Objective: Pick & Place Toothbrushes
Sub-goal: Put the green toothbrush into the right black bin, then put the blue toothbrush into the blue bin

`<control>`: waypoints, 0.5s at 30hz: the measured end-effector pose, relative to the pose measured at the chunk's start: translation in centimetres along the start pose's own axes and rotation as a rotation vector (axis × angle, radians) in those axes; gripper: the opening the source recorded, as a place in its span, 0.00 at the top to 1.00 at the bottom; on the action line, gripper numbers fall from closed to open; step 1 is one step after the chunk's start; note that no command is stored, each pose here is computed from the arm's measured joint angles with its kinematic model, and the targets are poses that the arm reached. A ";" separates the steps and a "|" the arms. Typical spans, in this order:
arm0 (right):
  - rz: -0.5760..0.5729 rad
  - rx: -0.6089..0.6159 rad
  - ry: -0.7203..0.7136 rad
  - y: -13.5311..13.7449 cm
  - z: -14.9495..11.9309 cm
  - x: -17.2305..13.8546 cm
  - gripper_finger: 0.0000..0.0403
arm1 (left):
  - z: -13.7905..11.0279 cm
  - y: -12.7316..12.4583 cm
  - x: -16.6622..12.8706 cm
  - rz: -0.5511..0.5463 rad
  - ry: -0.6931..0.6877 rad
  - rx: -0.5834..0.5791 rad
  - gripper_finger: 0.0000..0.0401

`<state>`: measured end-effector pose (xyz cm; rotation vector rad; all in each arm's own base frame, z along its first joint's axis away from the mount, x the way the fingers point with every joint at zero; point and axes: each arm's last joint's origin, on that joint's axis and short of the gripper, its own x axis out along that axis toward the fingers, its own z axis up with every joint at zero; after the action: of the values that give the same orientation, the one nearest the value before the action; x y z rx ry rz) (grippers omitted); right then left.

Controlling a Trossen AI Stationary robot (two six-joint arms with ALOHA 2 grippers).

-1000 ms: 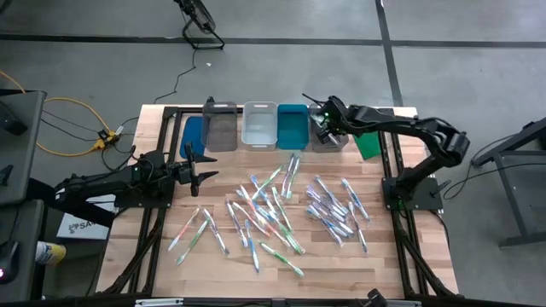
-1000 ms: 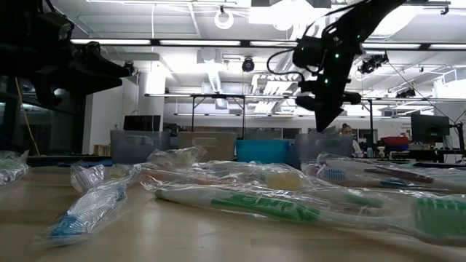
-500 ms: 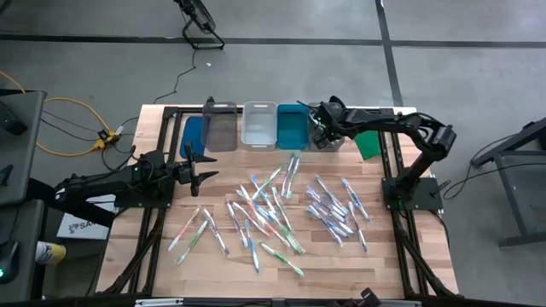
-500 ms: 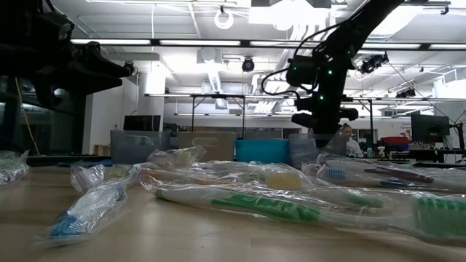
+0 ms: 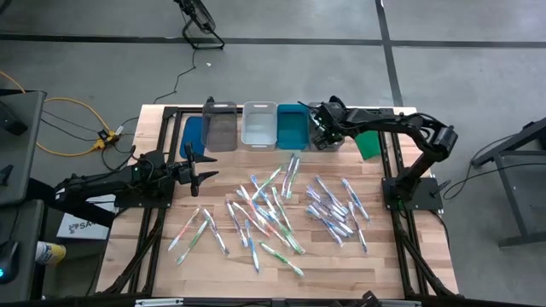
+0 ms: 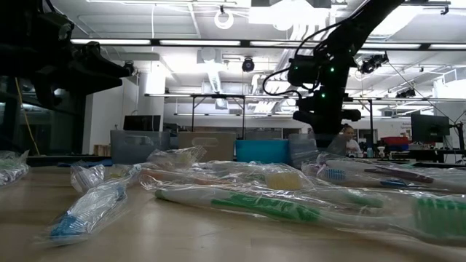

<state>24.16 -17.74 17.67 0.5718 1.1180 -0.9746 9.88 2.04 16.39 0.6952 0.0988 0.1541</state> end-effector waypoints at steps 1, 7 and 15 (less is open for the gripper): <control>-0.001 0.000 -0.001 -0.1 0.0 -0.2 0.84 | 0.0 0.0 0.0 0.000 0.000 0.000 0.52; 0.017 0.024 -0.030 -0.5 -0.1 -1.9 0.65 | 0.0 0.0 0.0 0.000 0.000 0.000 0.52; 0.106 0.106 -0.045 -1.7 -1.2 -6.3 0.54 | 0.0 0.0 0.0 0.000 0.000 0.000 0.52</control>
<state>21.36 -15.40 23.22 0.6852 0.9907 -0.9539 9.88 2.04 16.39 0.6952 0.0986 0.1539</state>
